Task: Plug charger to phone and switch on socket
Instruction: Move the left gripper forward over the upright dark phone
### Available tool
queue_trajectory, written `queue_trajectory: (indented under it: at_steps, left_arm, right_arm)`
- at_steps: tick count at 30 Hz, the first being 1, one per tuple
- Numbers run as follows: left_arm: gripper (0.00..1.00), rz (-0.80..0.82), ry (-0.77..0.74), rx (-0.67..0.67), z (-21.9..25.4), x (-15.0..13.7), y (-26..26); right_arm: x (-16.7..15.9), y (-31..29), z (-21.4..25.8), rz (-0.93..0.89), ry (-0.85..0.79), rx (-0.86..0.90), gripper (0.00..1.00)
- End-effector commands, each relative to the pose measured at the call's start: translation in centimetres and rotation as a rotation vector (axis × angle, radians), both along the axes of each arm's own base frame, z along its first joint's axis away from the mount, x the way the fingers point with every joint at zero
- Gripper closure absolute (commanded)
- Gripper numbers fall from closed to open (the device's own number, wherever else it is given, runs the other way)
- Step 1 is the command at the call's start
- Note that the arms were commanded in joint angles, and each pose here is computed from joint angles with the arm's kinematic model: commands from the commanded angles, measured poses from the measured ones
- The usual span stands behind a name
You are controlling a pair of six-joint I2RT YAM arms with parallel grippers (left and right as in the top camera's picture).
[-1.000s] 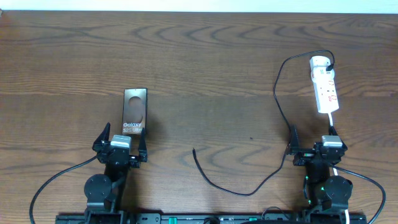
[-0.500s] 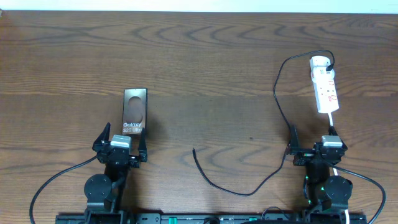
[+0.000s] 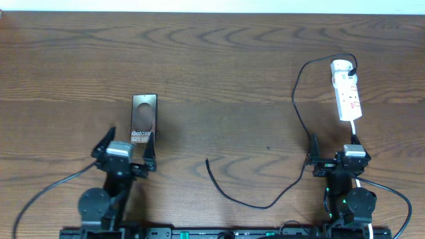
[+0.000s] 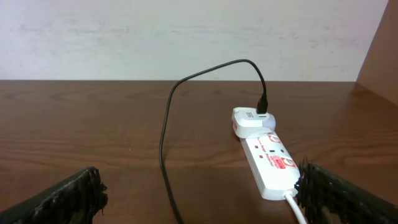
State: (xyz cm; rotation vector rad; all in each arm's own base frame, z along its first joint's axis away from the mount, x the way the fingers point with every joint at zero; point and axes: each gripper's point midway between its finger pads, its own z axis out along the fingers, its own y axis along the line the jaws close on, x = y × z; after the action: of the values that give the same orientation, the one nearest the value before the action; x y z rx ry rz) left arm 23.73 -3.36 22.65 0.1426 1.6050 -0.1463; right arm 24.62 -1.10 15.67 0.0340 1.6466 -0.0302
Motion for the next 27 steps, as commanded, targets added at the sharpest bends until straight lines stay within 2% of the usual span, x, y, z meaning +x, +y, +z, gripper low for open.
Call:
queue_trajectory:
  at_steps: [1, 6, 11, 13, 14, 18, 19, 20, 21, 22, 24, 27]
  left_arm:
    - [0.12, 0.03, 0.068, -0.039, 4.7, 1.1, 0.5]
    - [0.12, 0.071, 0.373, -0.034, 7.2, 6.5, 1.5]
    - [0.12, 0.012, 0.724, -0.054, 5.7, 11.6, 0.7]
    - [0.12, -0.018, 0.809, -0.071, 4.2, 13.5, 0.1]
    - [0.12, -0.028, 0.91, -0.082, 0.7, 15.3, 0.0]
    - [0.13, -0.024, 1.068, -0.088, -4.9, 16.3, 0.0]
    - [0.24, -0.023, 1.105, -0.09, -6.0, 16.3, 0.0]
    - [0.6, -0.021, 1.167, -0.092, -8.0, 16.2, 0.0]
    - [0.76, -0.021, 1.184, -0.092, -8.6, 16.2, 0.0]
    - [0.8, -0.02, 1.208, -0.094, -9.5, 16.3, 0.0]
    - [0.02, -0.019, 1.238, -0.095, -10.8, 16.4, 0.0]
    - [0.02, -0.019, 1.258, -0.096, -11.4, 16.3, 0.0]
  right_arm:
    - [0.0, -0.2, -0.1, -0.009, 0.0, 0.007, 0.01]
    - [0.0, -0.2, -0.1, -0.009, 0.0, 0.007, 0.01]
    - [0.0, -0.2, -0.1, -0.009, 0.0, 0.007, 0.01]
    - [0.0, -0.2, -0.1, -0.009, 0.0, 0.007, 0.01]
    - [0.0, -0.2, -0.1, -0.009, 0.0, 0.007, 0.01]
    - [0.0, -0.2, -0.1, -0.009, 0.0, 0.007, 0.01]
    - [0.0, -0.2, -0.1, -0.009, 0.0, 0.007, 0.01]
    - [0.0, -0.2, -0.1, -0.008, 0.001, 0.007, 0.01]
    - [0.0, -0.2, -0.1, -0.009, 0.0, 0.007, 0.01]
    - [0.0, -0.2, -0.1, -0.009, 0.0, 0.007, 0.01]
    - [0.0, -0.2, -0.1, -0.009, 0.0, 0.007, 0.01]
    - [0.0, -0.2, -0.1, -0.009, 0.0, 0.007, 0.01]
